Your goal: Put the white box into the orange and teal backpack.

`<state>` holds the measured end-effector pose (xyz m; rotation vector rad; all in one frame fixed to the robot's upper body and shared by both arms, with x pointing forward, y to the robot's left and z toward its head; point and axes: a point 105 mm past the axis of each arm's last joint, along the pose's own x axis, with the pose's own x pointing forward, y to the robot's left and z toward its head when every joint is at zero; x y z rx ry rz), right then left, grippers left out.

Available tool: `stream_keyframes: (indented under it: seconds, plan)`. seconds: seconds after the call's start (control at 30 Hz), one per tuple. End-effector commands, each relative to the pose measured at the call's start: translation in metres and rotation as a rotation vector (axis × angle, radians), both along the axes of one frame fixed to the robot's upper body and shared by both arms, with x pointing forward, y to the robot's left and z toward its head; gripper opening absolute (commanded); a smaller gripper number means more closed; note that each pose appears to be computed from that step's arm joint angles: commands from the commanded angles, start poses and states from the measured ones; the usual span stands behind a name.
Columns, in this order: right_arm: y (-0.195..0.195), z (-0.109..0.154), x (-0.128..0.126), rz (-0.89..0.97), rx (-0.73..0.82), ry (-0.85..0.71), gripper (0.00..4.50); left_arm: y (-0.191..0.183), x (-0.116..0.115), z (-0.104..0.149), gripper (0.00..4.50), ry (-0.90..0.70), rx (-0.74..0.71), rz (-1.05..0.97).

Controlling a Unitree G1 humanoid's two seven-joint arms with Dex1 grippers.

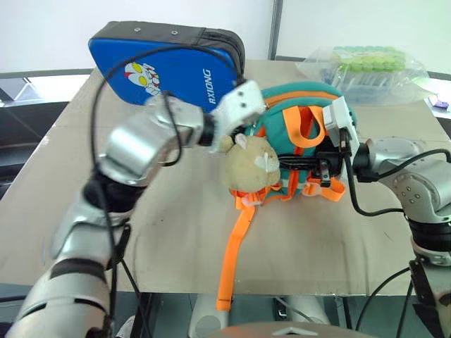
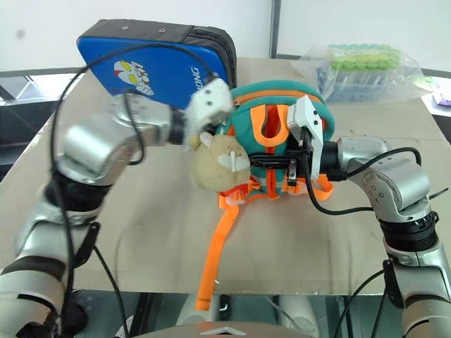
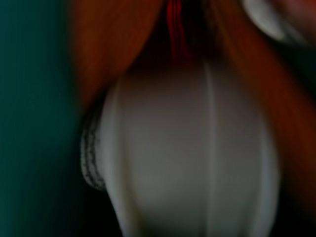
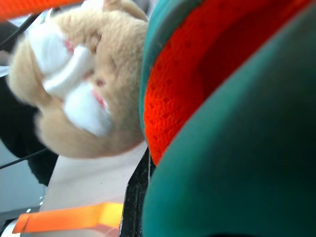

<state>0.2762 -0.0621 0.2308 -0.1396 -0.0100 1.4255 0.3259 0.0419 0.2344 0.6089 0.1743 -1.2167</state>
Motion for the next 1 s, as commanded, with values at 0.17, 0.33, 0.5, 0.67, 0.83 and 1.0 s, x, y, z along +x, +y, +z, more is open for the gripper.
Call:
stream_keyframes:
  seconds: [0.17, 0.33, 0.5, 0.67, 0.83, 1.0]
  plan:
    - [-0.007, 0.013, 0.032, -0.263, 0.020, -0.087, 0.00, 0.066, 0.005, 0.034, 3.92, 0.149, -0.277, 0.112]
    - [-0.006, 0.014, 0.038, -0.314, 0.033, -0.092, 0.00, 0.116, -0.019, 0.050, 3.92, 0.339, -0.469, 0.180]
    - [0.000, 0.016, 0.039, -0.322, 0.056, -0.085, 0.00, 0.130, -0.051, 0.047, 3.92, 0.558, -0.613, 0.162]
    - [0.005, 0.017, 0.038, -0.312, 0.062, -0.077, 0.00, 0.118, -0.059, 0.019, 3.92, 0.639, -0.639, 0.193]
    - [0.007, 0.016, 0.036, -0.305, 0.058, -0.073, 0.00, 0.086, -0.045, -0.006, 3.92, 0.682, -0.701, 0.253]
    - [0.005, 0.013, 0.034, -0.317, 0.055, -0.069, 0.00, 0.065, -0.034, -0.001, 3.70, 0.701, -0.817, 0.245]
